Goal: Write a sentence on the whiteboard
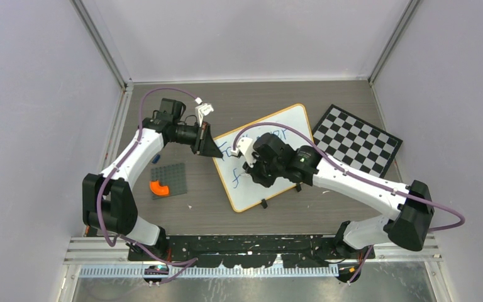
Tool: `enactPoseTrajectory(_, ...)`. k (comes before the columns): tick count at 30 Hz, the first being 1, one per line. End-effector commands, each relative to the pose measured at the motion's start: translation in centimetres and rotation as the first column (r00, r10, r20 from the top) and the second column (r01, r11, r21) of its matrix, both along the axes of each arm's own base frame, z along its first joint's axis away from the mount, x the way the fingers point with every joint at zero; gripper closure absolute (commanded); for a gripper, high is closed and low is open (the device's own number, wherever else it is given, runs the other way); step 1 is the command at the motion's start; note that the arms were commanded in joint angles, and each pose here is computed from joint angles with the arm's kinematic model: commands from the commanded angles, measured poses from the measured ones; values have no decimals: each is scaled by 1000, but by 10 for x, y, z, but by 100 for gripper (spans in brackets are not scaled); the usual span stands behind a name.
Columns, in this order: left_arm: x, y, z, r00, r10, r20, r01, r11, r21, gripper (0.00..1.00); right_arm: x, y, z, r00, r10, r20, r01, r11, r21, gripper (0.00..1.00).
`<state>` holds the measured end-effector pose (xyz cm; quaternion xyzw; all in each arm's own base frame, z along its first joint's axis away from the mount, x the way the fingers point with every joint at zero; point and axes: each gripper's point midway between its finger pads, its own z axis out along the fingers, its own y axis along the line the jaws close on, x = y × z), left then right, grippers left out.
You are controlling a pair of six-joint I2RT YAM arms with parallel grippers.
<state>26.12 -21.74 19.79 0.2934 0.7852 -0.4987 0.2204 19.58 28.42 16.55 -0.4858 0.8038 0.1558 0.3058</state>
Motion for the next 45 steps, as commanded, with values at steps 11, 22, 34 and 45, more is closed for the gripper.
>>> enactPoseTrajectory(11, -3, -2, 13, 1000, -7, -7, 7, 1000, -17, 100, 8, -8, 18, 998, -47, 38, 45, 998, 48, 100)
enactPoseTrajectory(22, -3, -2, 14, 1000, -6, 0, 6, 1000, -17, 100, 22, -3, 14, 995, -82, 58, 80, 996, 29, 100)
enactPoseTrajectory(34, -3, -2, 15, 1000, -7, 2, 7, 1000, -17, 100, 21, 10, 14, 998, -54, 28, 53, 997, 53, 100)
enactPoseTrajectory(45, -3, -2, 14, 1000, -8, -3, 8, 1000, -14, 100, 5, 2, -5, 1000, -8, -28, 8, 1000, 20, 100)
